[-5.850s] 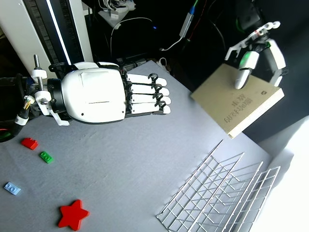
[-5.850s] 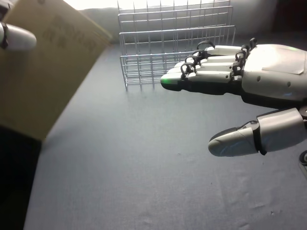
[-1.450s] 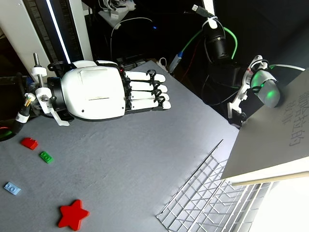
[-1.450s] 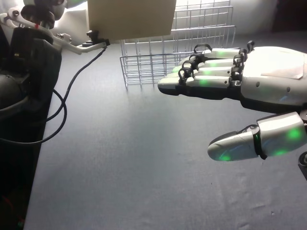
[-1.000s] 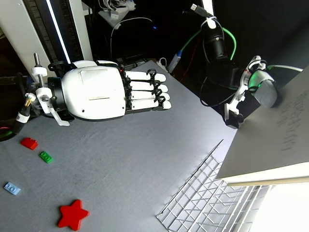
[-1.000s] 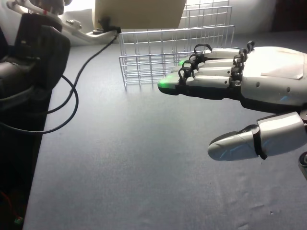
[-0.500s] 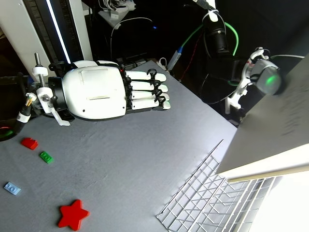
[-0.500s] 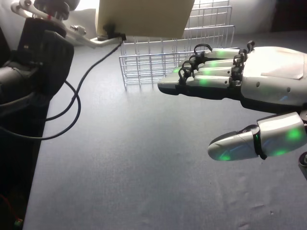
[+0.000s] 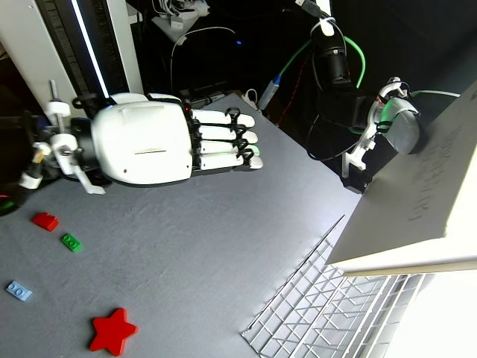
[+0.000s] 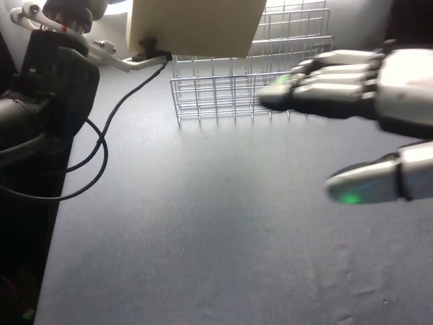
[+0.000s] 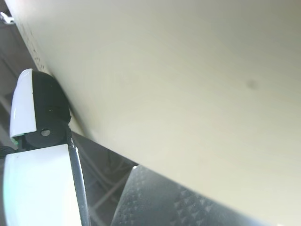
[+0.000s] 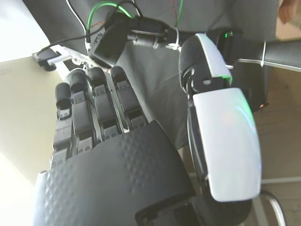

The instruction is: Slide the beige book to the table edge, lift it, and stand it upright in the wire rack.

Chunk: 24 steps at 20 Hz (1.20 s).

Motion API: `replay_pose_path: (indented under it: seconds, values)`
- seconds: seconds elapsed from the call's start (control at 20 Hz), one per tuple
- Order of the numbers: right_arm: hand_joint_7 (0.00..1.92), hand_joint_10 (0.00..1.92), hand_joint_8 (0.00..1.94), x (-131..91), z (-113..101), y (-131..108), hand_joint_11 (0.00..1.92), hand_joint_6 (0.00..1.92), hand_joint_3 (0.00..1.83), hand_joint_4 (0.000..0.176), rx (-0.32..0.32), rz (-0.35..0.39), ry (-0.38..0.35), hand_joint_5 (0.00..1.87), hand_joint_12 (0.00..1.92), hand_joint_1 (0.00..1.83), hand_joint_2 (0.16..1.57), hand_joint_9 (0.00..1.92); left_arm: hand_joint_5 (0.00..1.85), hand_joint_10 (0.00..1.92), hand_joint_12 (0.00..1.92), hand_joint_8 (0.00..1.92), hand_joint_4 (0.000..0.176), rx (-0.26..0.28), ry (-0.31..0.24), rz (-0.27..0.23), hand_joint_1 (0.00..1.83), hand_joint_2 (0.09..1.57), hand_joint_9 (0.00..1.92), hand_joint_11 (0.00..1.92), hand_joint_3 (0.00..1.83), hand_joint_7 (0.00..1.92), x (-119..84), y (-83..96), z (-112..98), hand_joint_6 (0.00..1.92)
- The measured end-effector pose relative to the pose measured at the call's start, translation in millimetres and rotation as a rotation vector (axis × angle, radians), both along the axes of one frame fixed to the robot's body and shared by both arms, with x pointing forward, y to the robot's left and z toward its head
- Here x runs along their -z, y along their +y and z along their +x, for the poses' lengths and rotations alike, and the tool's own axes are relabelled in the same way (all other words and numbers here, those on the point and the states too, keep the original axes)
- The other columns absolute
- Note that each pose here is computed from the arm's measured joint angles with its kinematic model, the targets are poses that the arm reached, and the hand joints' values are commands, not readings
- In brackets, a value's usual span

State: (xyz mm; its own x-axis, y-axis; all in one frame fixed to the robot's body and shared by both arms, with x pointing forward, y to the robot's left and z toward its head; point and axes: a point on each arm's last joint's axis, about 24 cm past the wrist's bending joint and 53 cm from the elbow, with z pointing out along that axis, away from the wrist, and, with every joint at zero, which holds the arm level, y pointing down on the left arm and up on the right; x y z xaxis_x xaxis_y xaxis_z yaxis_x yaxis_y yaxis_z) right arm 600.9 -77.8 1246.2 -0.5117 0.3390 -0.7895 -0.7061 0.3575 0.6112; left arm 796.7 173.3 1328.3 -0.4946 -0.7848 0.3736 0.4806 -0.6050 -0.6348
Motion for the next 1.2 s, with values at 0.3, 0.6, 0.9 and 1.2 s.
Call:
replay_pose_path:
  seconds: [0.3,0.6,0.9,1.2]
  values:
    - [0.15,0.0,0.0,25,22,-75,0.0,0.0,0.0,0.0,0.18,-0.1,0.092,0.08,0.46,0.09,1.16,0.19,0.86,1.42,1.69,1.32,0.0,-0.001,0.005,-0.009,1.24,1.16,0.9,0.65,0.0,0.94,6,1.3,3,0.99]
    - [0.12,0.0,0.0,22,38,-114,0.0,0.0,0.0,0.0,0.286,-0.097,0.133,0.07,0.4,0.07,1.17,0.15,0.85,1.44,1.71,1.35,0.0,-0.013,0.006,-0.015,1.24,1.17,0.89,0.66,0.0,0.93,9,10.5,8,1.0]
    - [0.13,0.0,0.0,11,43,-138,0.0,0.0,0.0,0.0,0.343,-0.076,0.136,0.08,0.46,0.07,1.17,0.17,0.85,1.42,1.68,1.33,0.0,-0.022,0.017,-0.016,1.24,1.17,0.91,0.67,0.0,0.94,18,15.8,12,1.01]
    - [0.14,0.01,0.0,13,51,-147,0.0,0.0,0.0,0.0,0.398,-0.045,0.181,0.08,0.43,0.08,1.17,0.18,0.86,1.44,1.71,1.32,0.0,-0.017,0.025,-0.029,1.24,1.16,0.89,0.66,0.0,0.93,20,14.8,13,1.0]
